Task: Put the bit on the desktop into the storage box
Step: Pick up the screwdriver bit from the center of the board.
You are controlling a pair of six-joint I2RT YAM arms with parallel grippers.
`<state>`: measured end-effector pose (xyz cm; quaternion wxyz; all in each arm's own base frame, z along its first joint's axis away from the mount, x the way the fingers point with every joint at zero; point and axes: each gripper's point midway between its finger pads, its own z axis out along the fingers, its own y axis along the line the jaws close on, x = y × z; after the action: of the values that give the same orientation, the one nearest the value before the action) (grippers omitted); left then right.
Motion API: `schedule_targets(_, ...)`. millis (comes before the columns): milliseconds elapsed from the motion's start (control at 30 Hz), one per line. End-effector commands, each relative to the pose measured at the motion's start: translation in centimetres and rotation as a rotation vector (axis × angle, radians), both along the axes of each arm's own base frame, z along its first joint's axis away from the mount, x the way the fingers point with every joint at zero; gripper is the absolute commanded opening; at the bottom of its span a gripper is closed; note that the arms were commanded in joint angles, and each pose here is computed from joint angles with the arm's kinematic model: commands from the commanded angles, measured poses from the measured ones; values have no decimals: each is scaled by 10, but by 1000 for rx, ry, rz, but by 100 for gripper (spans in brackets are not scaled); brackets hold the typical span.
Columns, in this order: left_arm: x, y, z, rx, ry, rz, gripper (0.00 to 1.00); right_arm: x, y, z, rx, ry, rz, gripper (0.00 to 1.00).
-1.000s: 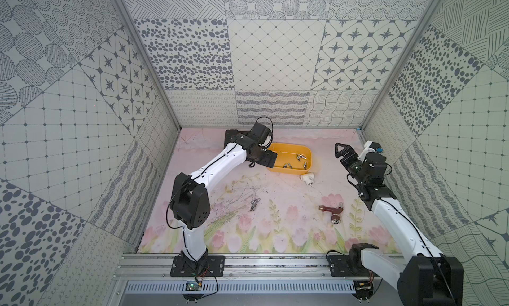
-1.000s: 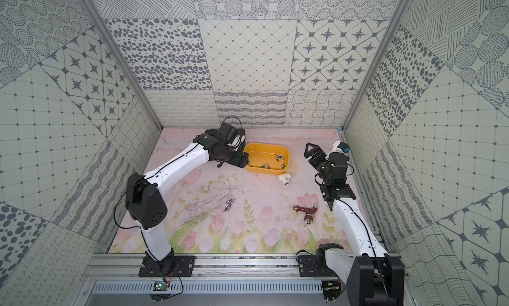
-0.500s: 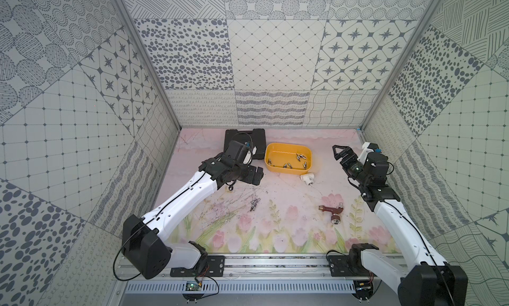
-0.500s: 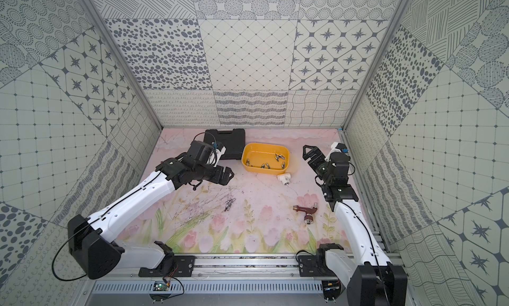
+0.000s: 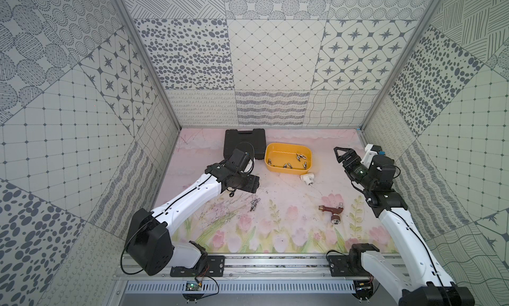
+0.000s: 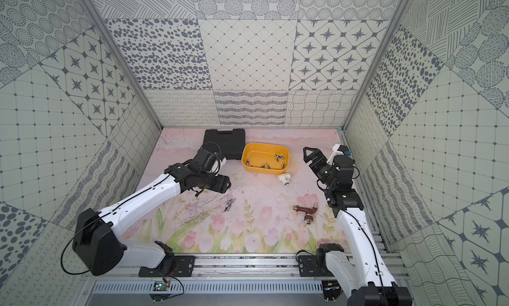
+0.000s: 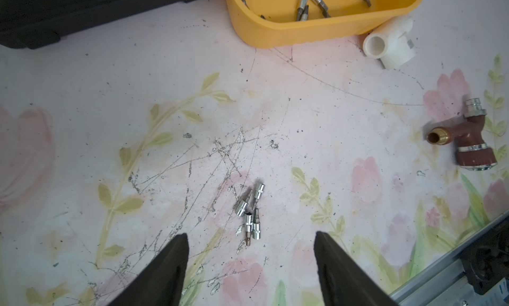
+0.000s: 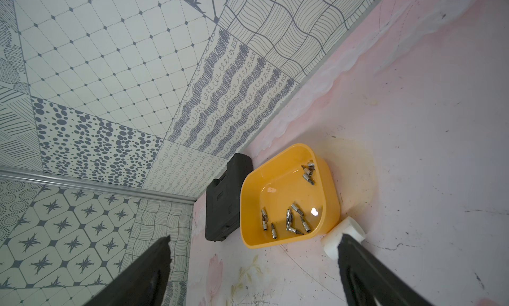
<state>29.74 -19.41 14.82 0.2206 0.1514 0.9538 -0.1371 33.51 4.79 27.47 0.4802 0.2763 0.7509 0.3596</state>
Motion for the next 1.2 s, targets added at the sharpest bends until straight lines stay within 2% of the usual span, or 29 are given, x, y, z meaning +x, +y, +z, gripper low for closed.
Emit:
schedule_targets(0,-14,-14,-19,-61,146,-10,66,-6,1,-13,-11,20,17,97)
schedule_targets(133,-30,-10,-42,-37,231,4,60,-8,3,-20,-16,33,31,97)
schedule_targets(433,-57,6,-71,21,314,17,42,1,6,-20,-25,39,53,97)
schedule_targets(733,-56,5,-86,55,342,20,26,4,6,-24,-39,44,55,97)
schedule_targets(900,-51,10,-91,106,338,17,25,4,6,-23,-33,44,52,97)
schedule_targets(1167,-37,7,-91,115,287,3,25,8,10,-22,-28,26,80,97)
